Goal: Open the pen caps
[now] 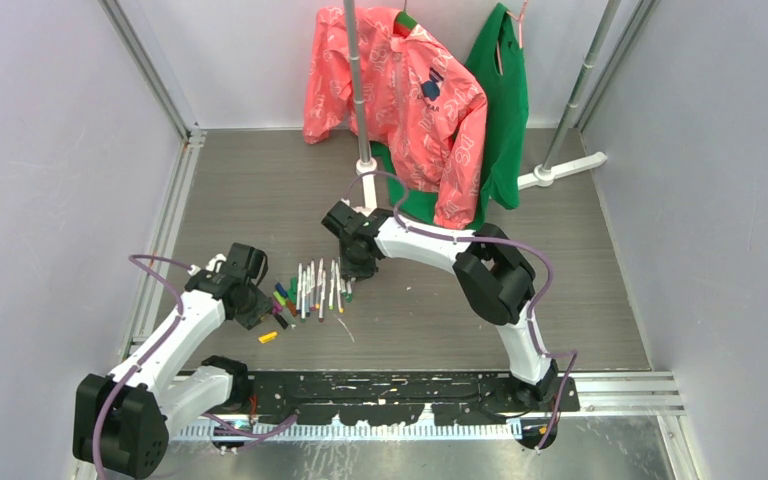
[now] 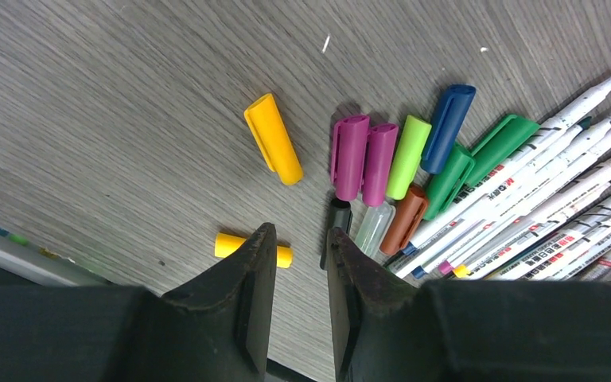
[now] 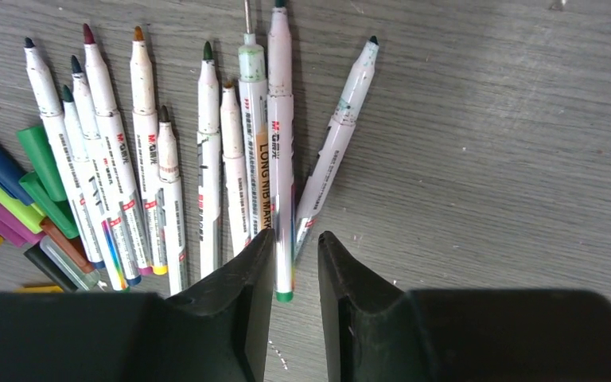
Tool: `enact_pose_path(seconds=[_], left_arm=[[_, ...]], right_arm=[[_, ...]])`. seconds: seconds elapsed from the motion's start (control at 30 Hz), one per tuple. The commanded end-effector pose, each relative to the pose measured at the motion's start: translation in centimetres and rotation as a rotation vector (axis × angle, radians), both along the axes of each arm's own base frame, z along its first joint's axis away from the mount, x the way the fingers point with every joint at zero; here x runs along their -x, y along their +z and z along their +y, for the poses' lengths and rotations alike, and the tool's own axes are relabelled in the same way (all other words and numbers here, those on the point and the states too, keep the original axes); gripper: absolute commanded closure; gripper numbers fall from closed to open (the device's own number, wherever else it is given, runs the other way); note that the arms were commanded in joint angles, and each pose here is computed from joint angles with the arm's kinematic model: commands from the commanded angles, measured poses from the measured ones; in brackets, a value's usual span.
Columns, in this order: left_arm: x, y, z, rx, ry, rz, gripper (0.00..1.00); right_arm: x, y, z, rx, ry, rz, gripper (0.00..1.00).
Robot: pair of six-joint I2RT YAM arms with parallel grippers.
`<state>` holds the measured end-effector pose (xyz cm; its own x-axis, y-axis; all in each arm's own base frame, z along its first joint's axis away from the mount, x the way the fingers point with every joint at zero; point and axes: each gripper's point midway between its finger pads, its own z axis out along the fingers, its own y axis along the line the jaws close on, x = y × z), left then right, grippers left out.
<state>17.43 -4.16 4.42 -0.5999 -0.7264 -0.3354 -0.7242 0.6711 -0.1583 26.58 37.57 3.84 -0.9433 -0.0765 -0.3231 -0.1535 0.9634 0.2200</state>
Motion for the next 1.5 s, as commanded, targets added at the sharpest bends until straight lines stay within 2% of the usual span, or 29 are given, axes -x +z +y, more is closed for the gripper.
enact_pose_path(seconds=[0.0,0.17,0.33,0.47,0.6,0.67,0.7,0.73,0.77,0.97,1.07,1.17,1.47], left_arm=[[-1.8,2.0,0.3,-0.02,0.016,-0.076,0.69],[-2.3,2.7,0.2,-0.015,0.012,-0.098,0.69],[-2.9,4.5,0.0,-0.007,-0.017,-0.151,0.64],[-4.7,7.9,-0.9,0.025,-0.095,-0.287,0.59],[-6.4,11.8,-1.4,0.011,-0.183,-0.397,0.52],[-7.1,13.3,-1.5,0.0,-0.218,-0.439,0.44],[-7.4,13.9,-1.5,-0.008,-0.229,-0.457,0.2],[-7.6,14.6,-1.4,-0.02,-0.239,-0.476,0.05],[-7.7,14.9,-1.4,-0.031,-0.255,-0.489,0.03],[-8.4,15.7,-0.9,-0.104,-0.336,-0.574,0.0],[-8.6,16.6,-0.1,-0.164,-0.345,-0.662,0.0],[-8.6,17.2,0.8,-0.232,-0.359,-0.712,0.0],[-9.2,15.7,1.8,-0.35,-0.432,-0.647,0.0]], right_arm=[[-1.0,2.1,1.0,-0.038,0.01,-0.04,0.68],[-1.2,2.7,1.0,-0.045,0.012,-0.058,0.68],[-1.3,4.0,0.3,-0.045,0.035,-0.1,0.66],[-1.7,7.0,-1.4,-0.027,0.062,-0.195,0.61],[-2.4,9.3,-4.1,0.061,0.074,-0.294,0.54],[-2.9,10.2,-5.4,0.109,0.062,-0.339,0.51],[-3.1,10.5,-6.0,0.13,0.057,-0.361,0.49],[-3.3,10.9,-6.6,0.145,0.044,-0.38,0.47],[-3.6,11.2,-7.1,0.161,0.03,-0.398,0.46],[-4.3,13.0,-9.7,0.184,-0.056,-0.498,0.4],[-4.3,14.2,-11.5,0.199,-0.111,-0.551,0.38],[-4.1,16.0,-13.5,0.2,-0.176,-0.607,0.31],[-3.7,20.9,-20.4,0.217,-0.431,-0.85,0.28]])
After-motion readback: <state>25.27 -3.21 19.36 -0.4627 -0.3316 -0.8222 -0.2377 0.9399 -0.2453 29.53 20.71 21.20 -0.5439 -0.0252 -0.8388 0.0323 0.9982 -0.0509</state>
